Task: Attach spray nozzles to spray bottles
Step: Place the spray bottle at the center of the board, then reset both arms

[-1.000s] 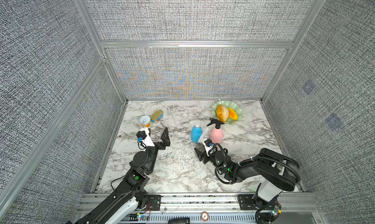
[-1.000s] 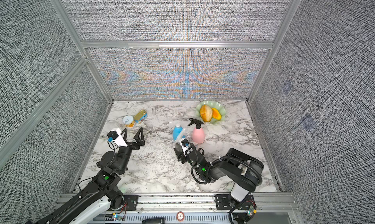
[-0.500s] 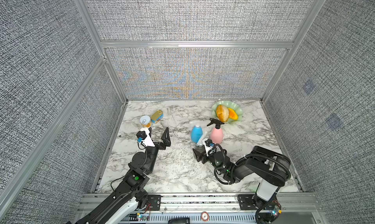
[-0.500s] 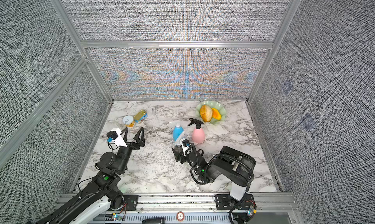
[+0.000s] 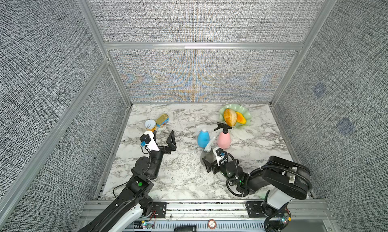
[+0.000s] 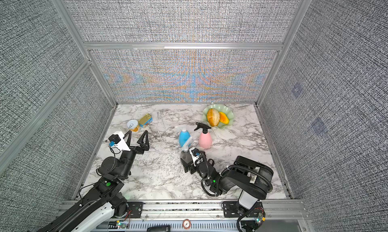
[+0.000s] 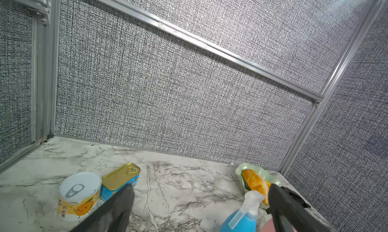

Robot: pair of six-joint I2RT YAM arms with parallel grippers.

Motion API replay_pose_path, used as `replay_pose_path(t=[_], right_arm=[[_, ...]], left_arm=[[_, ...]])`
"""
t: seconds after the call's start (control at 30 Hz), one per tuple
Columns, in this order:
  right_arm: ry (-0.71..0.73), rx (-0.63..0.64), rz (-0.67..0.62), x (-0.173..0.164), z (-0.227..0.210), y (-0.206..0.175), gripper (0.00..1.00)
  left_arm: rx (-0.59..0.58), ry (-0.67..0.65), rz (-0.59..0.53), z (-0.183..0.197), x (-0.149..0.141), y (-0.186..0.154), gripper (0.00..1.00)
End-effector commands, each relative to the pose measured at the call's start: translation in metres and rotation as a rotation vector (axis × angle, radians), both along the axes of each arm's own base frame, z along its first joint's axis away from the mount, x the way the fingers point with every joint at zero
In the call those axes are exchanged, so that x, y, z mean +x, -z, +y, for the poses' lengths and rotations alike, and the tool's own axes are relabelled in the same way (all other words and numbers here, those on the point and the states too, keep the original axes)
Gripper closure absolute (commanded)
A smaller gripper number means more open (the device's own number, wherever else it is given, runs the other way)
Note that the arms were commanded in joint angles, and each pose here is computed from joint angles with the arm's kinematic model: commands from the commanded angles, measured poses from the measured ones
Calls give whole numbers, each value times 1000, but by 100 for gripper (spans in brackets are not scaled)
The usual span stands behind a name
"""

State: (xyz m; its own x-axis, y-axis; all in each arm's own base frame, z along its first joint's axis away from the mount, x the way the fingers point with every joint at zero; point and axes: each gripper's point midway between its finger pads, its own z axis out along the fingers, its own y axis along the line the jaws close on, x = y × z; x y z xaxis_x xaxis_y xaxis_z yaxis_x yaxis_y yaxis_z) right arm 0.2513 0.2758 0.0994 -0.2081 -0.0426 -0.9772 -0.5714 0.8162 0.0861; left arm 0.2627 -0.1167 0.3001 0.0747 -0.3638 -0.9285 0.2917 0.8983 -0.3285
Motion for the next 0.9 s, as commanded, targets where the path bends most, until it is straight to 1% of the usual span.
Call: replay_pose_path(t=[0.0, 0.13, 0.2, 0.23, 0.3, 0.33, 0.37, 0.43, 0.47, 0.53, 0.57, 0.6, 0.63, 0.67, 0.7, 0.77, 0.8, 0.87], right_arm=[[36, 11, -9, -2, -10, -8, 1], [31, 12, -20, -10, -15, -21, 1], [38, 4, -16, -17, -22, -28, 1], [46, 7, -7, -20, -25, -32, 1], [95, -43, 48, -20, -37, -40, 1], [108, -58, 63, -21, -42, -48, 1], [154, -47, 69, -20, -52, -59, 1], [157, -17, 26, -23, -61, -85, 1], [160, 3, -12, -24, -66, -99, 1], [199, 27, -49, -25, -80, -124, 1], [239, 57, -92, -24, -90, -140, 1], [309, 67, -137, -19, -103, -151, 1], [374, 46, -173, -15, -114, -158, 1], [442, 5, -195, -11, -124, -165, 1], [490, -58, -207, -4, -129, -167, 1], [519, -207, -208, 13, -128, -162, 1], [556, -238, -195, 23, -134, -162, 1], [578, -279, -186, 40, -145, -161, 1]], left_arm=[[4, 0, -9, 1, -1, -3, 1], [7, -3, -3, 1, -1, -5, 1], [32, -4, 27, 0, 1, -4, 1], [43, -12, 44, 1, 2, -4, 1], [66, -29, 70, 3, 3, -8, 1], [65, -56, 88, 7, 5, -9, 1], [59, -91, 115, 13, 7, -10, 1], [56, -131, 159, 21, 7, -10, 1], [48, -160, 155, 27, 7, -12, 1], [27, -219, 128, 39, 4, -14, 1], [2, -246, 116, 44, 4, -13, 1], [6, -267, 80, 47, 4, -10, 1], [60, -264, 26, 45, 3, -10, 1], [144, -262, -46, 42, 2, -8, 1], [219, -257, -111, 37, 0, -5, 1], [333, -268, -210, 33, -5, 3, 1], [387, -289, -240, 34, -7, 10, 1], [436, -361, -252, 43, -8, 21, 1]])
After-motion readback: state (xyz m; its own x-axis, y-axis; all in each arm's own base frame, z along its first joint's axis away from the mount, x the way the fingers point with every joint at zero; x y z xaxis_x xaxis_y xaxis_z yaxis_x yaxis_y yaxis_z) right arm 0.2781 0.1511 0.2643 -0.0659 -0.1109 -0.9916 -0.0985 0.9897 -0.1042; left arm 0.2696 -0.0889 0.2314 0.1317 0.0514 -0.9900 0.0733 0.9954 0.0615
